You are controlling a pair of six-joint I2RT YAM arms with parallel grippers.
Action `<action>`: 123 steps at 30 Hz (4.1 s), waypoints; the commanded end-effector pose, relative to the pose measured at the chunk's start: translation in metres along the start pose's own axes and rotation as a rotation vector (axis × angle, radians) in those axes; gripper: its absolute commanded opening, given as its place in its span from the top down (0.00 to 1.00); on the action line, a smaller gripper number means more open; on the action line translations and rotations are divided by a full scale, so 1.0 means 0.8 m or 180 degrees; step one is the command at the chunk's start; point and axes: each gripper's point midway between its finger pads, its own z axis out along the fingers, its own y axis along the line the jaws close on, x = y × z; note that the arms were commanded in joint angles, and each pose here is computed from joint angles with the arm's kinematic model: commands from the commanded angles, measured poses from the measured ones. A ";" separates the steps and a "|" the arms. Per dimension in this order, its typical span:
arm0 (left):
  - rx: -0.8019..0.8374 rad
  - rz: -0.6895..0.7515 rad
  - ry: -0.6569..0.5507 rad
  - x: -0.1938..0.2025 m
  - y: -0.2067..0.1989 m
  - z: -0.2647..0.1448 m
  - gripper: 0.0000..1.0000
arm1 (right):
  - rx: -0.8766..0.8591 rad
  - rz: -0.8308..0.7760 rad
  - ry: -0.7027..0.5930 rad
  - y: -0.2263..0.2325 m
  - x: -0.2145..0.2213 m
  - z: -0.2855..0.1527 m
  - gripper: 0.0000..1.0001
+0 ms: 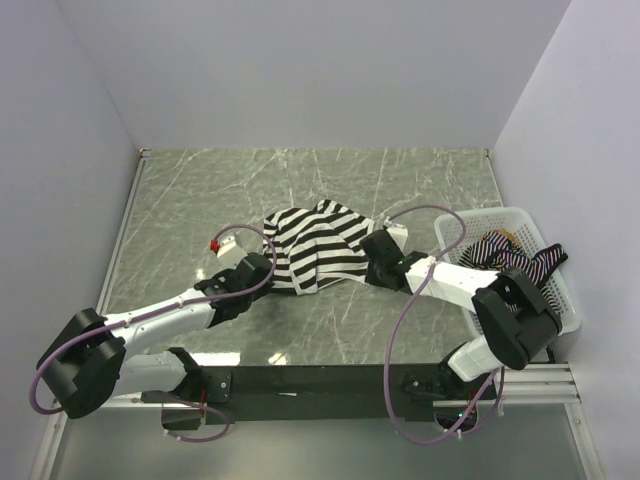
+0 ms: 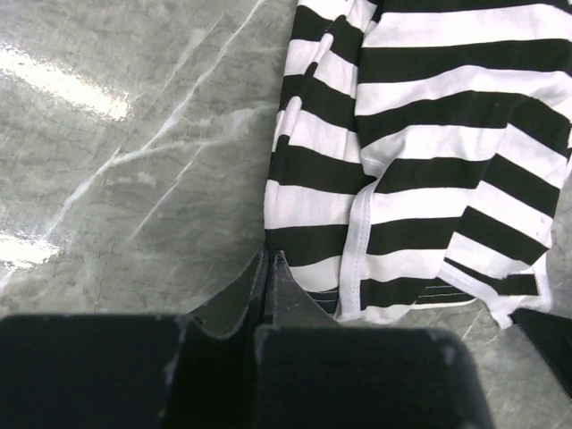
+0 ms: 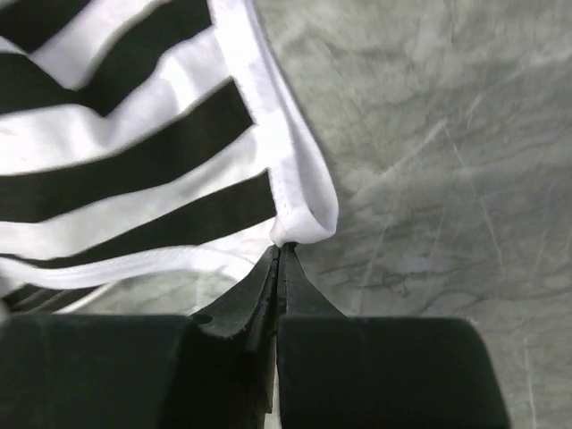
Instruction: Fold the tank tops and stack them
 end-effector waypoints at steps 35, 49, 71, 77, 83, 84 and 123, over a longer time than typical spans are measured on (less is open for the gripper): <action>-0.0184 -0.0231 -0.0390 -0.089 0.062 -0.029 1.00 | -0.0370 0.0164 -0.1007 0.088 -0.340 -0.073 0.38; -0.0168 -0.0308 -0.0410 -0.109 0.061 -0.021 1.00 | -0.0555 -0.0013 -0.0041 0.082 -0.045 -0.015 0.55; -0.0071 -0.0302 -0.0407 -0.105 0.061 -0.025 1.00 | -0.0189 -0.0032 -0.0083 0.100 -0.029 0.027 0.55; -0.0062 -0.0301 -0.0395 -0.105 0.060 -0.024 0.99 | 0.0015 -0.0251 0.0006 0.100 -0.018 0.038 0.58; -0.0024 -0.0308 -0.0405 -0.108 0.055 -0.027 1.00 | 0.0248 -0.0427 0.0045 0.085 -0.004 0.042 0.65; -0.0026 -0.0304 -0.0392 -0.106 0.056 -0.026 1.00 | 0.0265 -0.0438 0.0063 0.082 -0.002 0.040 0.69; 0.2537 -0.1177 -0.1873 -0.391 -0.176 -0.399 0.99 | -0.1747 0.0314 -0.2908 0.109 -0.415 -0.559 1.00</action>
